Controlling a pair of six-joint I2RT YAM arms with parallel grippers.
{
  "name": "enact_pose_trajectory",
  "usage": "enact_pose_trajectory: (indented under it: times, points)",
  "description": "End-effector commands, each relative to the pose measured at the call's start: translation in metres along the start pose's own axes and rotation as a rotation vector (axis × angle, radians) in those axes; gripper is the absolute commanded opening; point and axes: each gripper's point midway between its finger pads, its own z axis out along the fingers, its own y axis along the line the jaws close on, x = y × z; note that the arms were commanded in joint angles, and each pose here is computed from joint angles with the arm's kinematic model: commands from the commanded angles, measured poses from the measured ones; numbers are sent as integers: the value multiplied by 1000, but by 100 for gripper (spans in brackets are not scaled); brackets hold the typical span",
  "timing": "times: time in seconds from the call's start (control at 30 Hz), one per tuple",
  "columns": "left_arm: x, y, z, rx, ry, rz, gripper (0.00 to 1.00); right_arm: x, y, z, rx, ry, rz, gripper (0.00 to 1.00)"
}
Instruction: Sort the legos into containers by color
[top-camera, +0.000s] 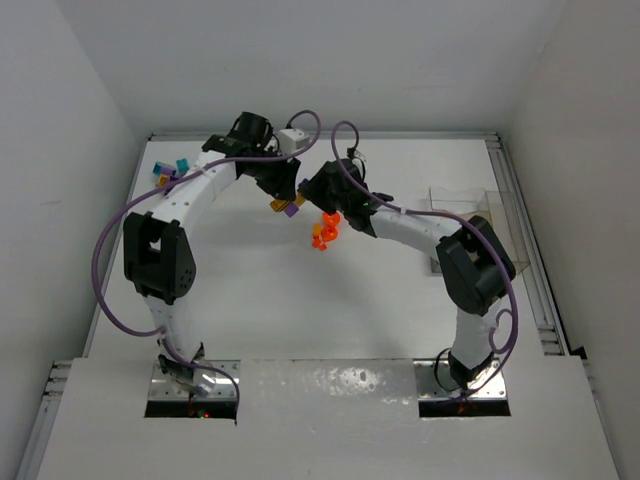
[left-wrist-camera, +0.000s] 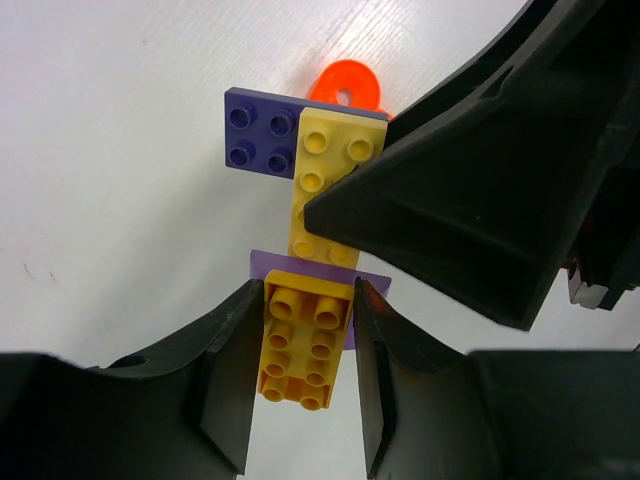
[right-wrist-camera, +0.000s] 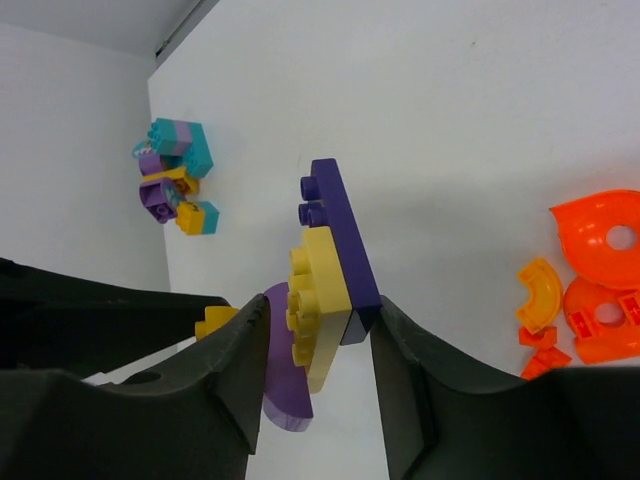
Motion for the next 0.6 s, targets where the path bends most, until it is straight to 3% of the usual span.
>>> enact_pose_trajectory:
  times: [0.0,0.27,0.43,0.57]
  points:
    - [-23,-8,-15,-5,-91,33,0,-9,37,1,-100,-19,41,43]
    - [-26,-7,-12,-5,-105,17,0,-1,30,5,-81,1,67,31]
    - [-22,-5,-12,-19,-97,11,0,-1,23,5,-65,-12,48,0]
    - [-24,3,-17,-73,-89,15,0,2,6,3,-17,-11,-11,0]
